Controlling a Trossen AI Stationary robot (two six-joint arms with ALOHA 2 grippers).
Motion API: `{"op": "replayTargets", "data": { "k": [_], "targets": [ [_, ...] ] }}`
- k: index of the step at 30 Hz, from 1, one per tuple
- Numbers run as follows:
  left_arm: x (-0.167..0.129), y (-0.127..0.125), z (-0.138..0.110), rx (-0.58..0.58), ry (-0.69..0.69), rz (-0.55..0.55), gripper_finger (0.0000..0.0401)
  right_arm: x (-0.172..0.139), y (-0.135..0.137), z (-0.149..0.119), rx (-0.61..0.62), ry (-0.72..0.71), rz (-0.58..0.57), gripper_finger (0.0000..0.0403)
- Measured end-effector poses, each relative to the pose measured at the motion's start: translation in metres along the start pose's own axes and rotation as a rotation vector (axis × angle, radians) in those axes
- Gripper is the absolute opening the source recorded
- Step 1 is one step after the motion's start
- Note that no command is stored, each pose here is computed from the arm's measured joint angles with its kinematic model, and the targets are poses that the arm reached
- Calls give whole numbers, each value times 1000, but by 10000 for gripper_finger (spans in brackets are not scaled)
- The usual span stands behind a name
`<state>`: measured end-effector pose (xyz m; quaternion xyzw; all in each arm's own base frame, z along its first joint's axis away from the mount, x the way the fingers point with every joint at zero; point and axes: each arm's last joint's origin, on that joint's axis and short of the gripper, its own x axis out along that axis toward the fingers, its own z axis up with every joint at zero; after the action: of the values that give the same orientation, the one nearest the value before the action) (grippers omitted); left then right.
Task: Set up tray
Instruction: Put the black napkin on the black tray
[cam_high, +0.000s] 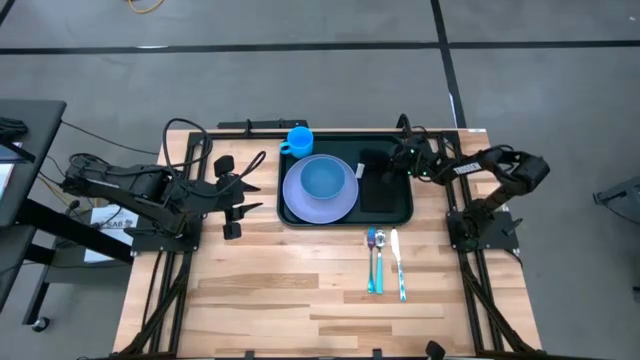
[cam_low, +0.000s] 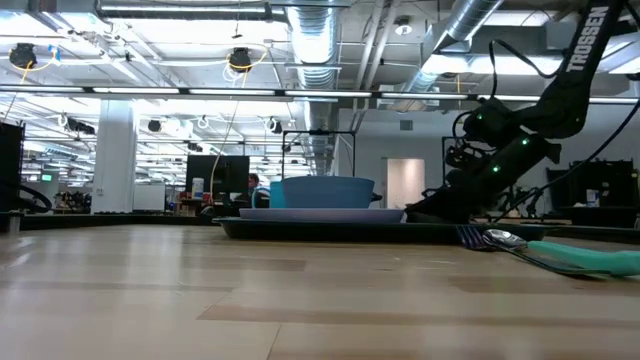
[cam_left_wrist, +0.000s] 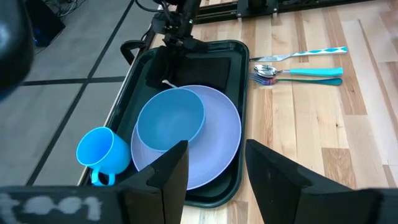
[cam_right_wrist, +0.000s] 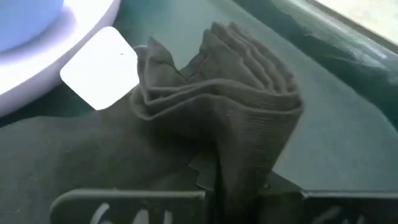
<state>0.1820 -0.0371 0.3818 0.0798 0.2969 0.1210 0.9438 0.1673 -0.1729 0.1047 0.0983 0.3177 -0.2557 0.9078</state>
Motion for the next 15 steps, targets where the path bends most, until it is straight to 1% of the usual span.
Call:
{"op": "replayTargets", "data": {
  "k": [4, 8, 15],
  "targets": [
    [0, 0, 0, 0, 0, 0, 148, -3, -4, 2, 44, -11, -48, 3],
    [0, 0, 0, -1, 0, 0, 148, -4, -9, 2, 84, -10, -64, 14],
    [0, 0, 0, -7, 0, 0, 148, -5, -6, 1, 44, -6, 21, 35]
  ]
}}
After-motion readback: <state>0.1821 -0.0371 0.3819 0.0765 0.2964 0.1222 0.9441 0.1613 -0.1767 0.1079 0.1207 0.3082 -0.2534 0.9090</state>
